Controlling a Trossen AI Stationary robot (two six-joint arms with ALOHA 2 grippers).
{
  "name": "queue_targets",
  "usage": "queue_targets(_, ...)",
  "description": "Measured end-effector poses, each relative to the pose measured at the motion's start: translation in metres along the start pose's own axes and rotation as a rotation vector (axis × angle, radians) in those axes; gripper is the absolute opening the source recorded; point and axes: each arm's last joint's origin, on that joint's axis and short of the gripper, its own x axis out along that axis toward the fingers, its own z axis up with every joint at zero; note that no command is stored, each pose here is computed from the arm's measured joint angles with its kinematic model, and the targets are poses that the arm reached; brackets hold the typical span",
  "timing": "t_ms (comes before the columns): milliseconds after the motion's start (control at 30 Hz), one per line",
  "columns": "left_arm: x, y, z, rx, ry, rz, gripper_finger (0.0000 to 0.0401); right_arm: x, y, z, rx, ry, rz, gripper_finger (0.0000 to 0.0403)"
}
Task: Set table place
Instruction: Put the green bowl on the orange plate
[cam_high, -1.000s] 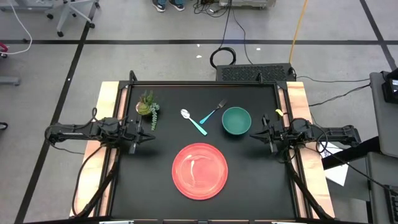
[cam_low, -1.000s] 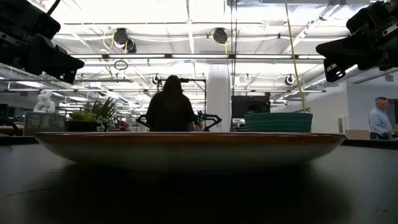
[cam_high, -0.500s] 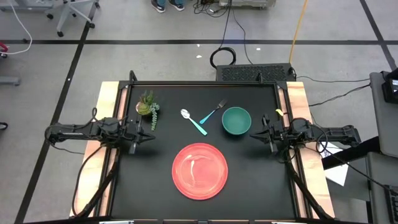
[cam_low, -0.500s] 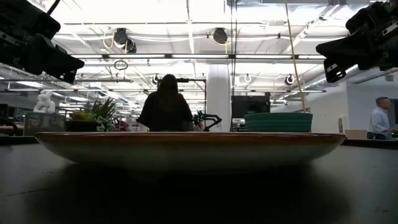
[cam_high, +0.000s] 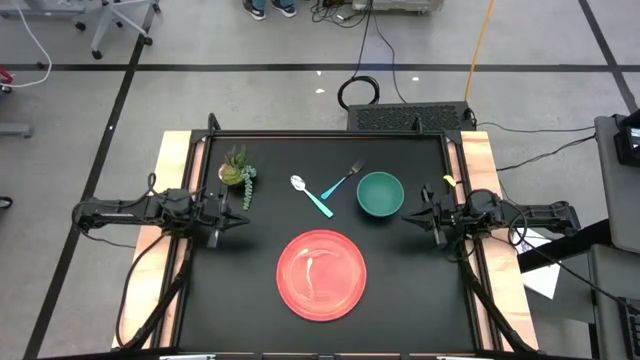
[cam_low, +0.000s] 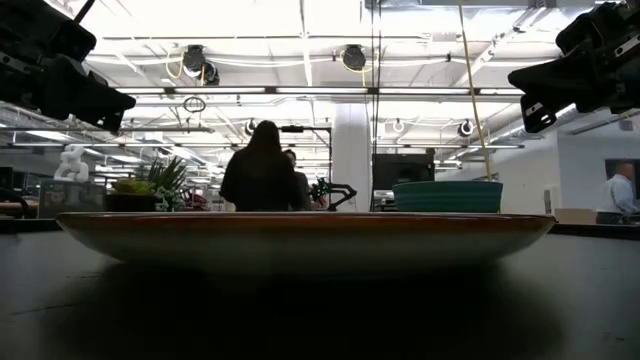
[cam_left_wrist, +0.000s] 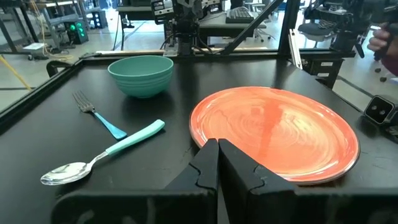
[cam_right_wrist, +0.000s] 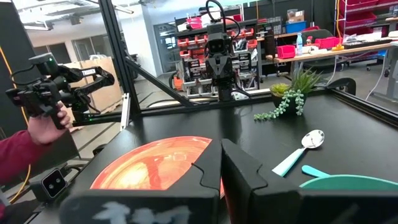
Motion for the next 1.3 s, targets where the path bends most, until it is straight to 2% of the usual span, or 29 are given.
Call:
queue_targets(467,-0.0001,0.0001,0.0048,-0.030,-0.050,0.000,0.0015,0.0000,0.0000,0.0002,0.000,-0.002,0.000,0.0000)
queue_targets(667,-0.0002,0.0001,0.0051,-0.005,-0.053,0.001,0.0015,0.0000,0.0001,0.0001,-0.046,-0.001,0.001,0.0000)
queue_targets(1133,-0.0002,0.0001,0.0055,-0.003,-0.057,0.001,0.0015,0.0000,0.0000,-0.0003,-0.063,0.003,-0.001,0.0000)
queue_targets(1300,-0.0002,0.0001,0.0055,-0.003,-0.057,0.001,0.0015,0.0006,-0.0007,0.0040,-0.031,-0.038,-0.010,0.0000)
